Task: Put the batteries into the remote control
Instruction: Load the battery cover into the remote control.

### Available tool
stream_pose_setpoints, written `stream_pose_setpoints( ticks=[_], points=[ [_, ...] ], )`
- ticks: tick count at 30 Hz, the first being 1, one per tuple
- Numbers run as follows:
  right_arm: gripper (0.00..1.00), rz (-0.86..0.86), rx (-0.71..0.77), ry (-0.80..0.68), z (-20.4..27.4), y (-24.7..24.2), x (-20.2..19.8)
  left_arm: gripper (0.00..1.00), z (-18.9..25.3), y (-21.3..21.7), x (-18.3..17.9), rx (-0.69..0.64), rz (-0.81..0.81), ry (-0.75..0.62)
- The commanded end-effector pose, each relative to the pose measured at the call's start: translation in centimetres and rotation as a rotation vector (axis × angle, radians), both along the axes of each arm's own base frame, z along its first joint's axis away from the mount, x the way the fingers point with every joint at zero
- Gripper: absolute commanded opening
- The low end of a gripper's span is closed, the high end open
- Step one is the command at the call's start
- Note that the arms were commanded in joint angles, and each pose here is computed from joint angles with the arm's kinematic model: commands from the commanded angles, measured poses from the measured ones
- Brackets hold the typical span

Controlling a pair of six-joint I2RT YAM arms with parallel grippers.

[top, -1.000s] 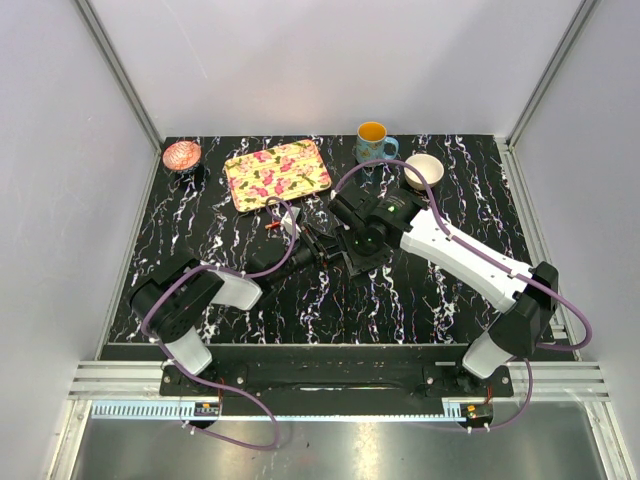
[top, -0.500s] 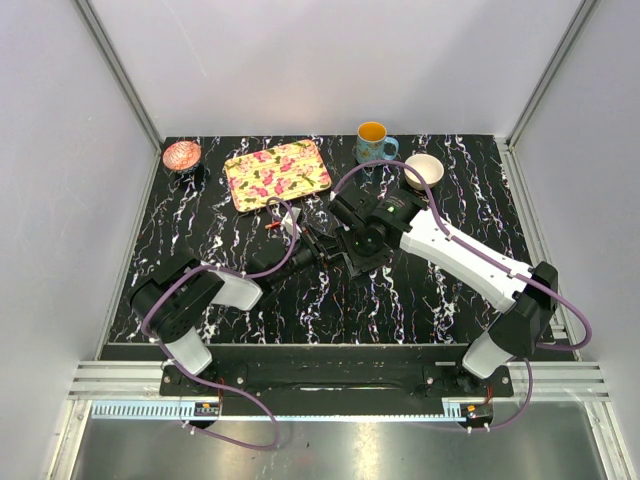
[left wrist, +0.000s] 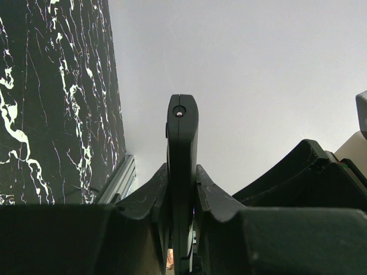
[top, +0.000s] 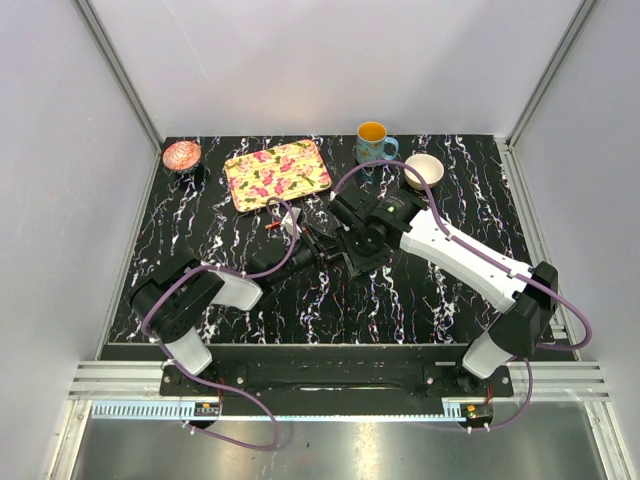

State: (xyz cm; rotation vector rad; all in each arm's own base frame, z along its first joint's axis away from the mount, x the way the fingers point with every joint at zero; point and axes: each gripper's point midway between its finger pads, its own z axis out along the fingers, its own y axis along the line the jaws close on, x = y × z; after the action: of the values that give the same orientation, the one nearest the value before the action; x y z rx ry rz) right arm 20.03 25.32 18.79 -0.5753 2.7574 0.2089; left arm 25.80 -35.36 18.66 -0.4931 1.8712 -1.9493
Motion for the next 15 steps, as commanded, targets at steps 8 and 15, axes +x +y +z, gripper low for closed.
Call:
stream_pose_setpoints(
  ticks=[8, 15],
  points=[
    [0.39, 0.007, 0.011, -0.063, 0.7, 0.5, 1.2, 0.00, 5.0, 0.0, -1.6, -0.150, -0.041, -0.116],
    [0.37, 0.001, 0.008, -0.075, 0.6, 0.7, 1.8, 0.00, 5.6, -0.1, -2.4, -0.170, -0.062, -0.127]
  ],
)
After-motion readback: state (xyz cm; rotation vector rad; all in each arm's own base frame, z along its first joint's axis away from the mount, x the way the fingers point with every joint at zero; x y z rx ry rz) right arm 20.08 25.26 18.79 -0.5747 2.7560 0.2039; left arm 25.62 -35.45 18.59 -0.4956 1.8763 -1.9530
